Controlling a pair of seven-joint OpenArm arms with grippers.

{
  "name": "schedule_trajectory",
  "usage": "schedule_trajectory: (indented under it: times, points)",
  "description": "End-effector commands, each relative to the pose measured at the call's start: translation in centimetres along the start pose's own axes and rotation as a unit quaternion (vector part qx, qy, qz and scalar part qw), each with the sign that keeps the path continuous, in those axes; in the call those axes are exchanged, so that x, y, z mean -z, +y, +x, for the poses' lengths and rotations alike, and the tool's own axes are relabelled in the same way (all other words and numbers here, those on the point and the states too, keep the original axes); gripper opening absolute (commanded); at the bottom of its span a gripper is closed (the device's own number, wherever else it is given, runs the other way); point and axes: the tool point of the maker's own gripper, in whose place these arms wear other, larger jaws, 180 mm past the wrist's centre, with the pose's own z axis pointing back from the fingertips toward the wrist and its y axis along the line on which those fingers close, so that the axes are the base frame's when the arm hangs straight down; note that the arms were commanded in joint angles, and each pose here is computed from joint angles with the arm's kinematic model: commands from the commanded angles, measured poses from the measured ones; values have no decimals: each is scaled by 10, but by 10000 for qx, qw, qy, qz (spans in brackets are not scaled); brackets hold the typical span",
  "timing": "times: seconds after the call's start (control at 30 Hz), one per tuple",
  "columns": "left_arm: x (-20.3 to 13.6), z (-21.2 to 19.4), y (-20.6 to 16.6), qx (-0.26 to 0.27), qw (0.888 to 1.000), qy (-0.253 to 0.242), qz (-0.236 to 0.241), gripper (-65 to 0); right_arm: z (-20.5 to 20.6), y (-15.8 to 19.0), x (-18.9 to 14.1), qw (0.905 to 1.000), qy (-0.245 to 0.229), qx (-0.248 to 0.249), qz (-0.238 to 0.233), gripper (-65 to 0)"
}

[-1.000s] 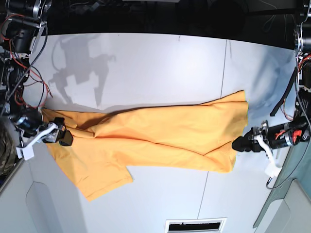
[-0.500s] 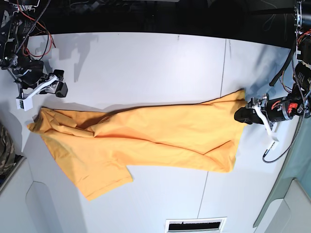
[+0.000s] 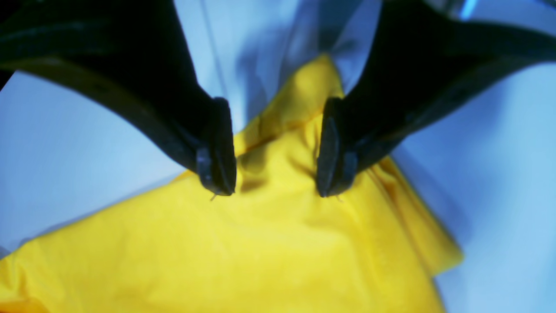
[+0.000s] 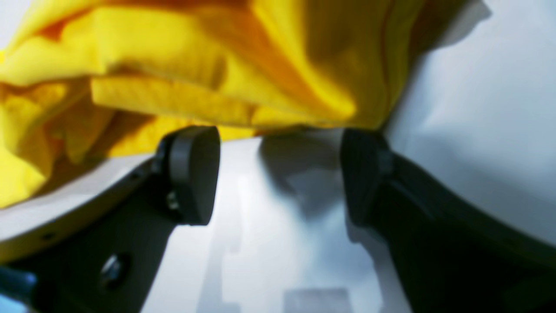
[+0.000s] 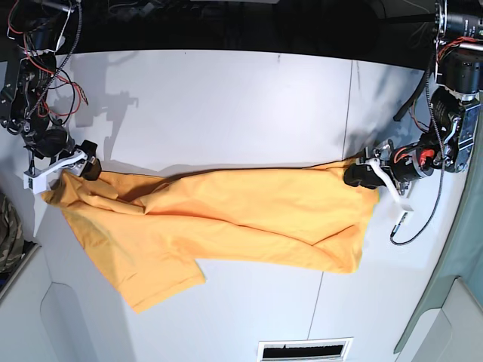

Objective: Layout the t-shirt on the table in an organized manner, then fold the t-shirt properly
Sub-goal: 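Pull the shirt edges apart with both grippers to spread it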

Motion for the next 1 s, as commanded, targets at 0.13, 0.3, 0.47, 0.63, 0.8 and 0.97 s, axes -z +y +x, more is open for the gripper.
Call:
schedule_trajectory:
  times: [0.13, 0.3, 0.47, 0.63, 0.8, 0.97]
  points:
    - [-3, 9, 4, 144, 9998, -82, 100, -330, 25, 28, 12, 9994, -179, -145, 257, -220]
    - [-3, 8, 5, 163, 9998, -61, 112, -622, 24, 36, 16, 9993, -170, -161, 309, -492]
    - [-3, 6, 7, 213, 9996, -9, 161, -650, 24, 42, 15, 9983, -188, -305, 465, -643]
    - [-9, 4, 7, 440, 9990, 39, 12, -650, 26, 43, 11, 9970, -143, -517, 567, -650]
    - [-24, 3, 15, 413, 9990, 172, -65, -650, 29, 37, -8, 9958, -110, -785, 458, -650]
    - [-44, 6, 12, 437, 9987, 156, -214, -650, 17, 39, -43, 9932, -179, -1039, 491, -650]
